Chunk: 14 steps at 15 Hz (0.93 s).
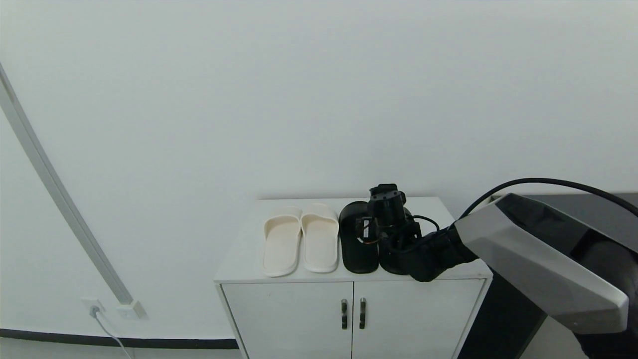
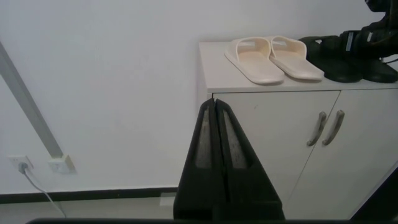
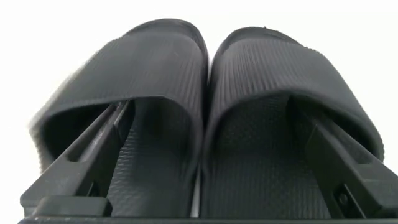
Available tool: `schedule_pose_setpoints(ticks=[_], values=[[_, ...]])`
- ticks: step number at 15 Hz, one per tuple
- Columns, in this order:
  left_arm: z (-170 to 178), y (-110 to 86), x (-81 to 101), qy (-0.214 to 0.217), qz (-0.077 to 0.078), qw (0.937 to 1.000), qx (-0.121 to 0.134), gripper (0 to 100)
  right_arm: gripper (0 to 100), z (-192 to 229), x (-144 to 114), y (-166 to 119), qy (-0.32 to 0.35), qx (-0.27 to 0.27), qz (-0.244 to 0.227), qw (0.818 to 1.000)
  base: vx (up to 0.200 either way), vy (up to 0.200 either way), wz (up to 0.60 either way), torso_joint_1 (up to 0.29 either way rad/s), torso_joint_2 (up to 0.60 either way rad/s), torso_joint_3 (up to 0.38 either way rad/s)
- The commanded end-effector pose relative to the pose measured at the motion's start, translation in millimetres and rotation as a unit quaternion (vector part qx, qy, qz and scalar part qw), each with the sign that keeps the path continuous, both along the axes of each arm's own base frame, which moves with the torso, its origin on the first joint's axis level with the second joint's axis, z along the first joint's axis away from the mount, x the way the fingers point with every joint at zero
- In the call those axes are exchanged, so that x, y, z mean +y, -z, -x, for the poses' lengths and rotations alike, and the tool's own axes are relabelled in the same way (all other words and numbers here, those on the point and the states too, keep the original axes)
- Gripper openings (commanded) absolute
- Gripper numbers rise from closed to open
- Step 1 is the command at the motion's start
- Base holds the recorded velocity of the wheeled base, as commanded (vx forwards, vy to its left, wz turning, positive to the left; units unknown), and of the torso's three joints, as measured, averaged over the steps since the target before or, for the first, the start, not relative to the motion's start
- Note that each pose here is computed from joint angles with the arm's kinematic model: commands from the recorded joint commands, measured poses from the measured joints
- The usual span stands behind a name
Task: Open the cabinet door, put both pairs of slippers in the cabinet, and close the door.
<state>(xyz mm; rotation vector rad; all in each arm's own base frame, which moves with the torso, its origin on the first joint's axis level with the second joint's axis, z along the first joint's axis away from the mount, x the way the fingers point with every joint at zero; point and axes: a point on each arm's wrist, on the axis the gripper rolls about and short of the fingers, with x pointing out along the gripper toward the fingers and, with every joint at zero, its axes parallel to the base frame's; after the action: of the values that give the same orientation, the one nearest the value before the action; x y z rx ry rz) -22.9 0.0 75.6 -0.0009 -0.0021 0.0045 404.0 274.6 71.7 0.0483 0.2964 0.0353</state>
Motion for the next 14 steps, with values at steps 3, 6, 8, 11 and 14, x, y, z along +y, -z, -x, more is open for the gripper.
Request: schedule_pose_setpoints(ticks=[3, 6, 8, 11, 14], values=[[0, 0.0, 0.0, 0.000, 0.000, 1.0000, 0.000, 0, 100, -13, 3, 3, 0.005, -0.003, -0.002, 1.000, 0.000, 0.000, 0.00, 0.000, 0.00, 0.000], [0, 0.0, 0.0, 0.000, 0.000, 1.0000, 0.000, 0, 0, -21, 1, 8, 0.011, -0.004, -0.002, 1.000, 0.000, 0.000, 0.00, 0.000, 0.00, 0.000], [0, 0.0, 0.0, -0.001, 0.000, 1.0000, 0.000, 0, 0, -24, 1, 9, 0.011, -0.006, -0.001, 1.000, 0.000, 0.000, 0.00, 0.000, 0.00, 0.000], [0, 0.0, 0.0, 0.000, 0.000, 1.0000, 0.000, 0, 0, -27, 1, 13, 0.012, -0.008, 0.011, 1.000, 0.000, 0.000, 0.00, 0.000, 0.00, 0.000], [0, 0.0, 0.0, -0.001, 0.001, 1.0000, 0.000, 0, 0, -18, -3, -7, 0.012, -0.018, 0.003, 1.000, 0.000, 0.000, 0.00, 0.000, 0.00, 0.000]])
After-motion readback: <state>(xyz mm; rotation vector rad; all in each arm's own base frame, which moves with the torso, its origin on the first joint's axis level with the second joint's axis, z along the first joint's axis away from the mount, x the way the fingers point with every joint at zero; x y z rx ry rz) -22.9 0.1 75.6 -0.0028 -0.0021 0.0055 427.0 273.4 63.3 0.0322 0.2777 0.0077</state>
